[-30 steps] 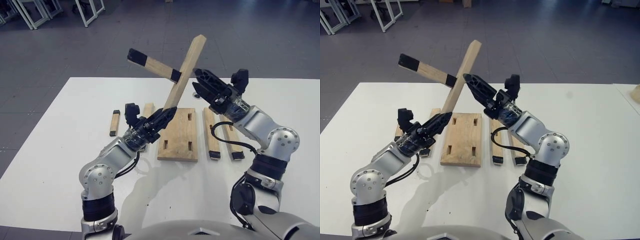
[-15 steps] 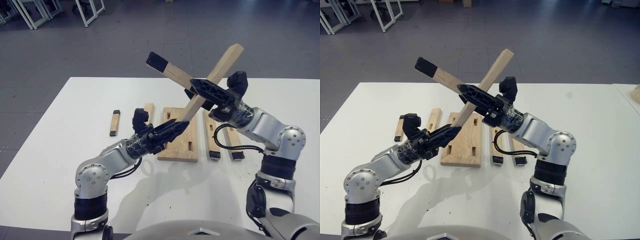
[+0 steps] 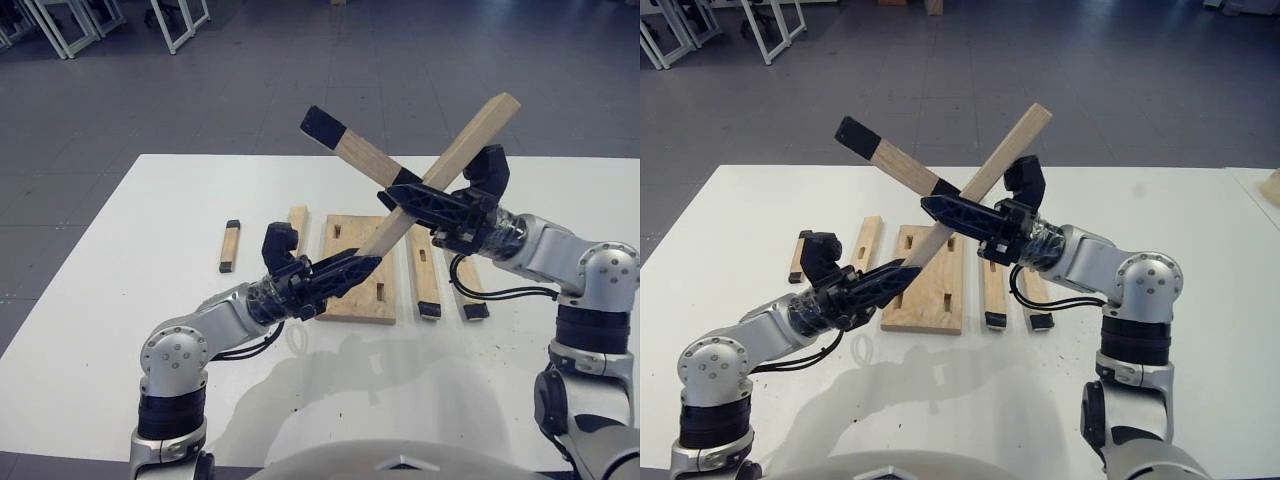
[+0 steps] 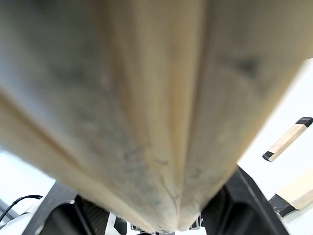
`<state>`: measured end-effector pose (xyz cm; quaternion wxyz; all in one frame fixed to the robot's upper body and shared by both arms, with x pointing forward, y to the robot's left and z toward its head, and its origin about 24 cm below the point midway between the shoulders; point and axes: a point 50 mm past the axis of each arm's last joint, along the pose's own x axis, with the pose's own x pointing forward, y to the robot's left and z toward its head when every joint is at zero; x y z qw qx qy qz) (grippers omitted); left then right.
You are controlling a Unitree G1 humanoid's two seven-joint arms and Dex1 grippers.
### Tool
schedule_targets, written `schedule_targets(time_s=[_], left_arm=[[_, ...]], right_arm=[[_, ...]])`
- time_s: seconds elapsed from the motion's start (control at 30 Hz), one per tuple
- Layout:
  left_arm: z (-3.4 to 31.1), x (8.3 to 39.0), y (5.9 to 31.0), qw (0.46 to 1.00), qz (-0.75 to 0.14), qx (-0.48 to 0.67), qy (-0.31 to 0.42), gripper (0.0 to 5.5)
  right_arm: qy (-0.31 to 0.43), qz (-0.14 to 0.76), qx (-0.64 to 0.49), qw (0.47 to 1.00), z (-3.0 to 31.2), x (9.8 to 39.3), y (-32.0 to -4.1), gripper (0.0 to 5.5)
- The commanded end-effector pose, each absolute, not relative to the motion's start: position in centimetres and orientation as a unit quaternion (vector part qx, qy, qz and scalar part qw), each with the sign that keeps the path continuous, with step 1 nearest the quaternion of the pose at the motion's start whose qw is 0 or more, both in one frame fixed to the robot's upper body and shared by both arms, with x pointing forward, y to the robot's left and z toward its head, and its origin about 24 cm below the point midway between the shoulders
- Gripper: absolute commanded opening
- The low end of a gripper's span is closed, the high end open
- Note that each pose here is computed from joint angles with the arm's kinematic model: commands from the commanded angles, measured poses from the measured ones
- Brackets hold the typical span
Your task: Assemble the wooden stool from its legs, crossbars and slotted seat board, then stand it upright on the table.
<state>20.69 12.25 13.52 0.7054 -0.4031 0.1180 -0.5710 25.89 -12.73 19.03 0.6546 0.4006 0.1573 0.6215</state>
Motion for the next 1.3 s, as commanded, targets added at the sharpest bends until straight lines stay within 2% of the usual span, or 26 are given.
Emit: schedule_targets(time_s=[0.03,0.2,0.3,0.4,0.43,0.47,0.53,0.63,0.77,0.97,1.1,1.17,1.3], left_arm=[[13.2,20.6,13.5,0.723,-0.539,-0.412,0.131,2.44],[14.5,20.8,15.8,0.724,-0.525,-0.435,0.103,3.38],[14.7,21.7,17.3,0.772,-0.483,-0.405,0.085,3.42],[13.4,23.9,17.5,0.873,-0.402,-0.242,0.132,3.42],[11.9,24.8,17.2,0.907,-0.367,-0.107,0.174,3.42],[10.6,25.4,17.2,0.919,-0.341,0.015,0.198,3.42],[9.1,26.2,16.6,0.901,-0.329,0.2,0.202,3.42],[8.5,26.4,15.0,0.869,-0.35,0.299,0.182,3.42],[7.8,26.3,13.5,0.858,-0.375,0.3,0.18,3.42],[6.4,25.4,13.7,0.82,-0.403,0.35,0.205,3.42],[5.7,23.2,14.4,0.764,-0.464,0.366,0.26,3.42],[5.7,21.5,14.7,0.721,-0.51,0.368,0.292,3.42],[6.5,18.3,17.0,0.633,-0.574,0.387,0.346,3.42]], right_arm=[[0.119,0.668,0.393,0.62,20.6,25.3,-12.3,2.12],[0.116,0.64,0.397,0.648,19.8,25.8,-13.0,2.03],[0.115,0.624,0.392,0.666,19.4,26.2,-13.7,2.03],[0.109,0.605,0.388,0.687,19.2,26.3,-15.0,2.03],[0.106,0.598,0.387,0.694,19.1,26.4,-15.3,2.03],[0.104,0.594,0.386,0.698,19.1,26.5,-15.5,2.03],[0.103,0.586,0.385,0.705,19.0,26.7,-15.5,2.03],[0.108,0.574,0.382,0.716,18.7,27.0,-15.4,2.03],[0.106,0.559,0.382,0.728,18.4,27.3,-15.5,2.03],[0.102,0.537,0.38,0.746,18.1,27.8,-15.7,2.03],[0.096,0.516,0.371,0.766,18.0,28.5,-15.9,2.03],[0.093,0.486,0.356,0.793,17.7,29.5,-15.9,2.03],[0.089,0.457,0.316,0.827,17.3,30.7,-16.0,2.03]])
